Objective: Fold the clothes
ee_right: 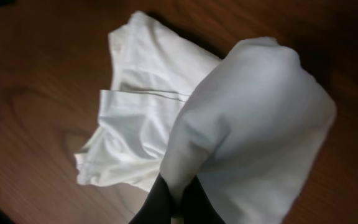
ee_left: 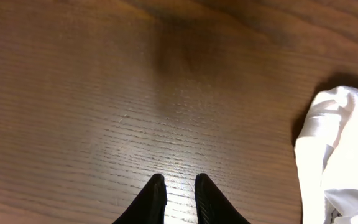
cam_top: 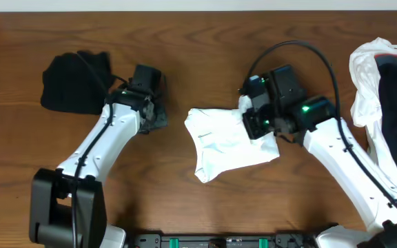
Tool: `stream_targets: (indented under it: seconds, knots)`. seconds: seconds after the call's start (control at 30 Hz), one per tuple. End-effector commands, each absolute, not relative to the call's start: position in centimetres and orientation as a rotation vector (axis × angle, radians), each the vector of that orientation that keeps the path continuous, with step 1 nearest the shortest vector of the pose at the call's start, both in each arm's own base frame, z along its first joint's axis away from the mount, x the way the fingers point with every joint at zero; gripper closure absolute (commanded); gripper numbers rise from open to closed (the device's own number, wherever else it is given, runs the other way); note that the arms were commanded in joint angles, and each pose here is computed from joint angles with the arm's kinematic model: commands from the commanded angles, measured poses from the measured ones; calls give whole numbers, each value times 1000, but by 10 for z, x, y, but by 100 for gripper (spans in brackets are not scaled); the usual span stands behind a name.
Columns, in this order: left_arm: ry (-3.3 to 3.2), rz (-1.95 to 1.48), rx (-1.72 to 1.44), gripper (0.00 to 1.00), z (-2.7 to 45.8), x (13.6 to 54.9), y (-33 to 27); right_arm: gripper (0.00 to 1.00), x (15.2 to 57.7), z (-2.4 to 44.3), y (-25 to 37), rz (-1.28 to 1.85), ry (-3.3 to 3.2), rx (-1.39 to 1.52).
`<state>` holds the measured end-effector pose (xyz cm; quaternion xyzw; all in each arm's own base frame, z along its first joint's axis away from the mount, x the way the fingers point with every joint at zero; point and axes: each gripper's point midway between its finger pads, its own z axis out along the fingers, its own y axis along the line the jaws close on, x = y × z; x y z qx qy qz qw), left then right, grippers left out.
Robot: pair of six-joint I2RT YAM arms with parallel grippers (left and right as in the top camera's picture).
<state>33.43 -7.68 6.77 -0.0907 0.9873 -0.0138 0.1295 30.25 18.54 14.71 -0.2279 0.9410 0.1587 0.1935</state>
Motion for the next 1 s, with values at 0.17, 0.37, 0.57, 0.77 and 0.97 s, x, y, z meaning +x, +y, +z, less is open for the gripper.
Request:
stream_targets:
  seconds: [0.17, 0.37, 0.57, 0.77, 0.97]
  knots:
    - [2889, -9, -272, 81, 58, 332, -72, 99, 296, 144, 217, 484, 2628, -739]
    - [2886, -11, -272, 80, 57, 333, -72, 99, 288, 125, 243, 506, 2640, -830]
    - [2876, -16, -271, 80, 58, 336, -73, 99, 281, 119, 272, 538, 2602, -891]
    - [2876, -16, -271, 80, 58, 336, -73, 99, 274, 102, 282, 534, 2630, -944]
    - [2883, -12, -272, 80, 57, 334, -73, 99, 274, 84, 286, 525, 2660, -957]
